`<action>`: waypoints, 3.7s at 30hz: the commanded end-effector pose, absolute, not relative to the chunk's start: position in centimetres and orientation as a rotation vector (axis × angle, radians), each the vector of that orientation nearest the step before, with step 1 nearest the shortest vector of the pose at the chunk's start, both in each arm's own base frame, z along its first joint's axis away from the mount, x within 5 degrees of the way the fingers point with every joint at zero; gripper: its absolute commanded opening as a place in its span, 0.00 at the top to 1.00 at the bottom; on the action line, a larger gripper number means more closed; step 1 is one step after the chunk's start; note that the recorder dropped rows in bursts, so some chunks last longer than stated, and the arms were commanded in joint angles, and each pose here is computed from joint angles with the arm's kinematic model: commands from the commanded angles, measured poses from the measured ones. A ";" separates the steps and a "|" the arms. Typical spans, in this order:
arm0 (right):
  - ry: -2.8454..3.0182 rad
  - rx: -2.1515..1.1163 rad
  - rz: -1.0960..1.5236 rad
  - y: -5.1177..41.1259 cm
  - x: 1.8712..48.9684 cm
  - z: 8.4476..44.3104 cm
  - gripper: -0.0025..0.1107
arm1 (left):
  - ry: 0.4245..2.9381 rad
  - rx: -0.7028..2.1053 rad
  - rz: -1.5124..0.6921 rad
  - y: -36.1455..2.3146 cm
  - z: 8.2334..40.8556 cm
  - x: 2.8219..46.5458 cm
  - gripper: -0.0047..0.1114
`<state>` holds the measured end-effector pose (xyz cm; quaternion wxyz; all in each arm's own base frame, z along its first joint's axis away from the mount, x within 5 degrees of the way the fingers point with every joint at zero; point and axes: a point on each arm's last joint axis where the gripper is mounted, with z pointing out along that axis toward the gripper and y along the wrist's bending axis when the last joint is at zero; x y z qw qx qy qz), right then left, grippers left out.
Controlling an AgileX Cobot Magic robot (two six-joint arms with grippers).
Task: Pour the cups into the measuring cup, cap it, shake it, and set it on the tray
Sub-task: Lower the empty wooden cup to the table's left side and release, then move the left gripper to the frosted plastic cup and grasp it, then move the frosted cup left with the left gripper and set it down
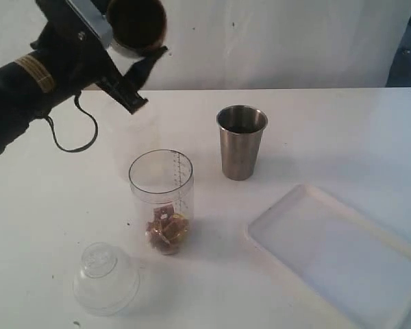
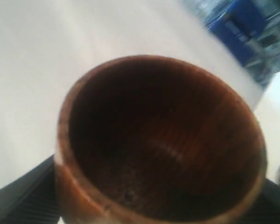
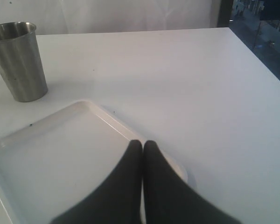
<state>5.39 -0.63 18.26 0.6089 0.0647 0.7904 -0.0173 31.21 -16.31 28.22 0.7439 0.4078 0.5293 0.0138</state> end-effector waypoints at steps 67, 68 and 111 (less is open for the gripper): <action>1.824 0.145 -0.045 -0.6 5.4 18.2 0.98 | 2.105 0.132 -0.230 -13.2 26.7 35.5 0.41; 1.824 0.145 -0.045 -0.6 5.4 18.2 0.98 | 2.110 0.109 -0.257 -13.5 26.7 35.4 0.47; 1.824 0.145 -0.045 -0.6 5.4 18.2 0.98 | 2.635 0.510 -0.223 -13.6 26.0 43.4 0.96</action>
